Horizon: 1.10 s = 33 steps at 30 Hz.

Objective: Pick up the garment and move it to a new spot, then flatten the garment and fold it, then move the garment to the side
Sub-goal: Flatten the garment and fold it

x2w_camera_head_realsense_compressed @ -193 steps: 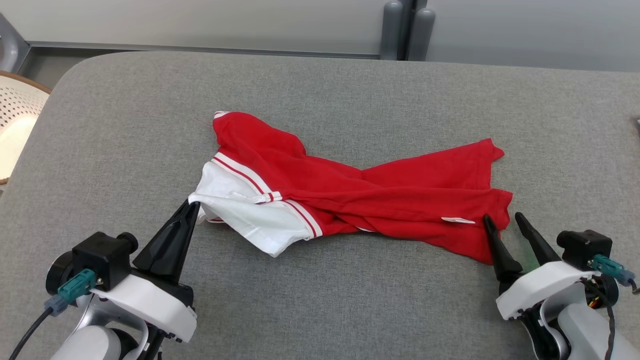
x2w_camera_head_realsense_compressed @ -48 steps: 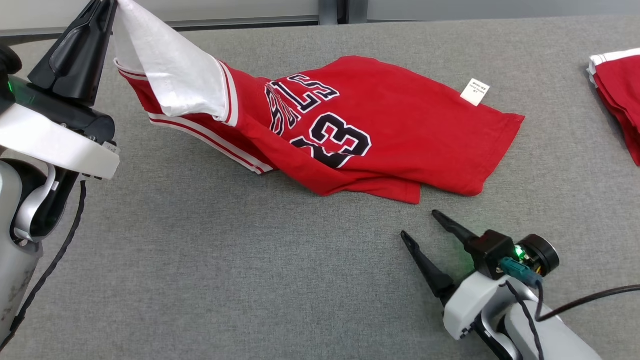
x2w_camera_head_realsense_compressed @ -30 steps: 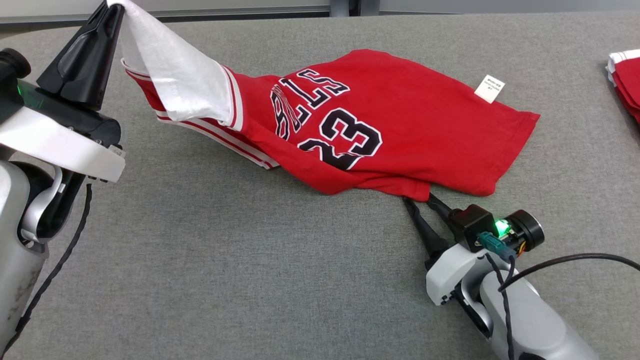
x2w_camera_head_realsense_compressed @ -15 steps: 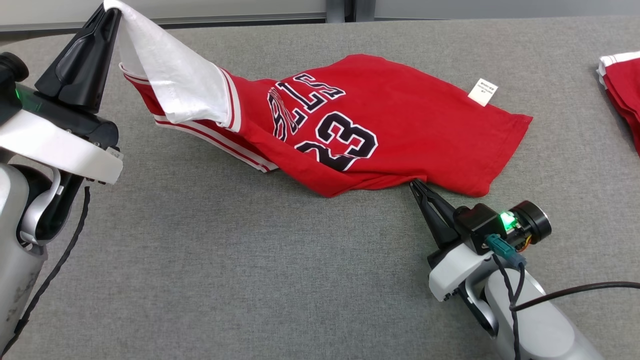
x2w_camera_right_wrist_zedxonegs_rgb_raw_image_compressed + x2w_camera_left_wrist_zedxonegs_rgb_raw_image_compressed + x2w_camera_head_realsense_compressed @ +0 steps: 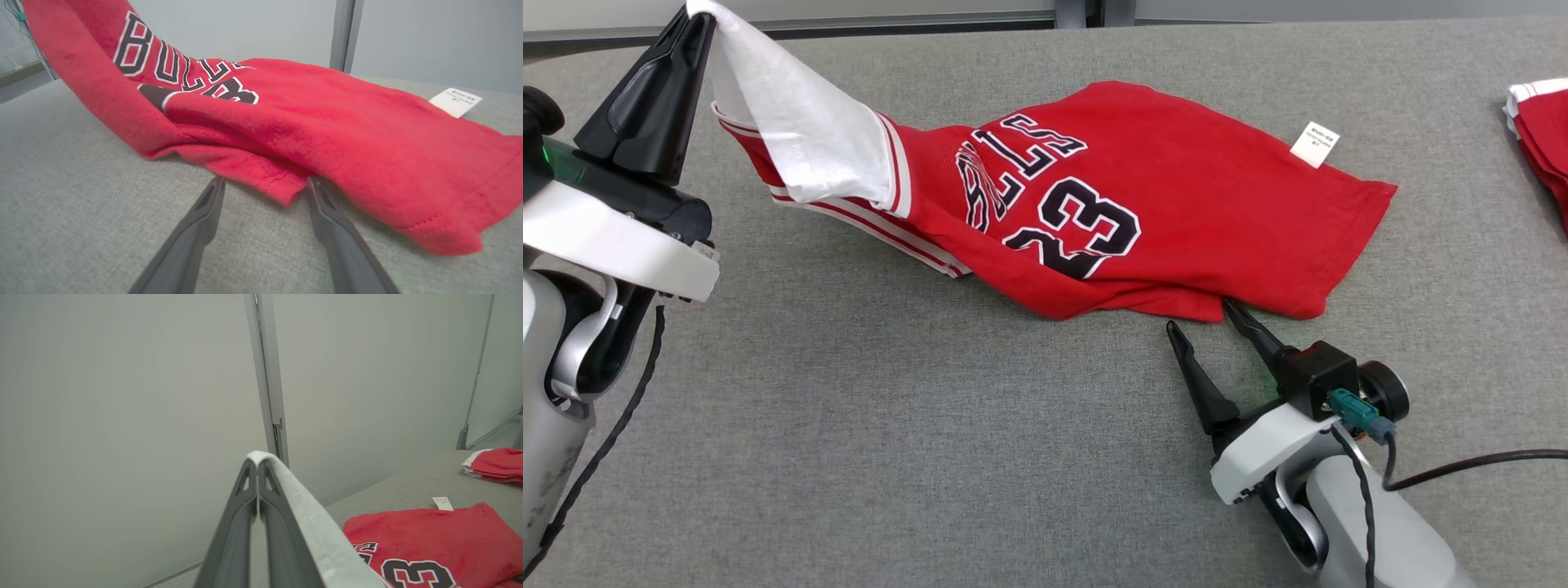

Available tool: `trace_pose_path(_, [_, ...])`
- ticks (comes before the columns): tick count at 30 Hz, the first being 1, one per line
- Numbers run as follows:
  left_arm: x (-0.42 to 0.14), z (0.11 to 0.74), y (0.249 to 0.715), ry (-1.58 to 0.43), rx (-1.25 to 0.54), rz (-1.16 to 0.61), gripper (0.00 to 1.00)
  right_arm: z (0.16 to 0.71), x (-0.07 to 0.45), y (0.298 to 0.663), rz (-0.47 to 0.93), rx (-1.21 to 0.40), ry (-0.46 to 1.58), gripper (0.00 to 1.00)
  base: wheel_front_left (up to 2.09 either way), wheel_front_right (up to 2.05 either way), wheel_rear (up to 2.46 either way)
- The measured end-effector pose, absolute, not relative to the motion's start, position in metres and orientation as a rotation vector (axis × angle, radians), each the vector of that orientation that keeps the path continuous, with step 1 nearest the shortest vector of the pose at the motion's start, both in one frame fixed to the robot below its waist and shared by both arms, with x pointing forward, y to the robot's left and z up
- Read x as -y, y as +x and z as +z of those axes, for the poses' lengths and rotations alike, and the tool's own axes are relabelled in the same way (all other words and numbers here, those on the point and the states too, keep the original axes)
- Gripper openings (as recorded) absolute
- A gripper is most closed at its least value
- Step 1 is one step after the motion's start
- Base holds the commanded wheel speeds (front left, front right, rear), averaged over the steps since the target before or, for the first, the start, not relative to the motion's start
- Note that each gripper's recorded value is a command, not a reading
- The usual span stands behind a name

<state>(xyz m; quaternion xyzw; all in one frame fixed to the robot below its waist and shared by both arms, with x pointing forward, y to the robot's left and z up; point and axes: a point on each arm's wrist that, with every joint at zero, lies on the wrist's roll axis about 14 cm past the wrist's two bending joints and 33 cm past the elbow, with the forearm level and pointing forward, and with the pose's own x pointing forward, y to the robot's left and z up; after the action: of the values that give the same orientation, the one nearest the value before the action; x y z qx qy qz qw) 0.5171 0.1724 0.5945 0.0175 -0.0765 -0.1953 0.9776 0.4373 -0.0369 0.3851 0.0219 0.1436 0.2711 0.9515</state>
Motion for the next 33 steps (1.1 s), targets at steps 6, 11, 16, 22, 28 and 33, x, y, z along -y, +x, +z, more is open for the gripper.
trace_pose_path(6, [-0.173,0.592,0.518,0.039,0.149,-0.393,0.00,0.384,0.037,0.436,0.525,-0.316,0.159,1.00,0.00,0.00,0.00])
trace_pose_path(11, [-0.174,0.590,0.519,0.042,0.145,-0.389,0.00,0.382,0.039,0.437,0.527,-0.325,0.167,0.82,0.00,0.00,0.00])
trace_pose_path(16, [-0.175,0.586,0.520,0.044,0.138,-0.387,0.00,0.382,0.035,0.442,0.541,-0.324,0.159,0.21,0.00,0.00,0.00])
trace_pose_path(22, [-0.177,0.585,0.520,0.046,0.136,-0.380,0.00,0.391,0.030,0.445,0.576,-0.286,0.124,0.00,0.00,0.00,0.00])
trace_pose_path(28, [-0.178,0.594,0.515,0.042,0.164,-0.375,0.00,0.430,0.035,0.450,0.586,-0.155,0.100,0.00,0.00,0.00,0.00])
trace_pose_path(33, [-0.175,0.615,0.511,0.045,0.220,-0.380,0.00,0.485,0.054,0.456,0.560,0.019,0.063,0.00,0.00,0.00,0.00])
